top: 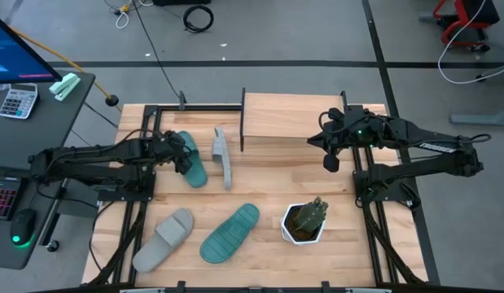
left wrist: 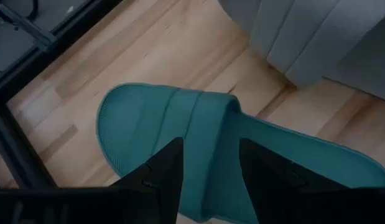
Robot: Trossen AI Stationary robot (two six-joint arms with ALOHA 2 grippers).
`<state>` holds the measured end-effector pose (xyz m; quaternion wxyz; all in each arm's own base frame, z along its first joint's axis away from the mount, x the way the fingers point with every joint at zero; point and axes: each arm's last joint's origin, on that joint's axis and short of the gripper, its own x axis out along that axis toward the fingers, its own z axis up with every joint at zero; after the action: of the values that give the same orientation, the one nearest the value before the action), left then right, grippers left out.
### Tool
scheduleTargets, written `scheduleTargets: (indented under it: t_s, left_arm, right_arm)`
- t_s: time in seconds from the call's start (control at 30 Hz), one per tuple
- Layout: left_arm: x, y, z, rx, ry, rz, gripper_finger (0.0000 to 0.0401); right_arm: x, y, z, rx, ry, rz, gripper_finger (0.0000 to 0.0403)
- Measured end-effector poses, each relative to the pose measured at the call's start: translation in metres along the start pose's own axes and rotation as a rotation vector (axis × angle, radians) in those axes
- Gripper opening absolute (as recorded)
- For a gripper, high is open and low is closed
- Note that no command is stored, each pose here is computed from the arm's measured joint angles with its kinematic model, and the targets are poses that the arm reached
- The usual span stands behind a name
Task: Pick and place slides into the shelf
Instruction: Put the top green slides on the shelf
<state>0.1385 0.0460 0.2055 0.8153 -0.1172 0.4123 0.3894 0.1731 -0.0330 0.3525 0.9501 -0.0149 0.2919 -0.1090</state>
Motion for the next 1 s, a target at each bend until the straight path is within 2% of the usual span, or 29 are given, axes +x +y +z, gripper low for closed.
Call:
scheduleTargets:
  t_s: [0.2, 0.47, 0.63, 0.87, 1.0]
  left_arm:
    - [0.010, -0.005, 0.000, -0.021, 0.035, 0.051, 0.0177]
    - [0.031, -0.012, -0.002, -0.003, 0.089, 0.177, 0.0253]
    - [0.042, -0.018, -0.003, 0.029, 0.121, 0.205, 0.0288]
    - [0.058, -0.023, -0.009, 0.085, 0.204, 0.245, 0.0313]
    - [0.066, -0.026, -0.011, 0.121, 0.233, 0.263, 0.0311]
  right_arm:
    - [0.005, 0.000, 0.000, -0.001, 0.015, 0.001, 0.0030]
    - [0.011, 0.001, 0.000, -0.004, 0.039, 0.003, 0.0030]
    - [0.012, 0.001, 0.000, -0.005, 0.041, 0.003, 0.0030]
    - [0.012, 0.001, 0.000, -0.005, 0.041, 0.003, 0.0030]
    - [0.012, 0.001, 0.000, -0.005, 0.041, 0.003, 0.0030]
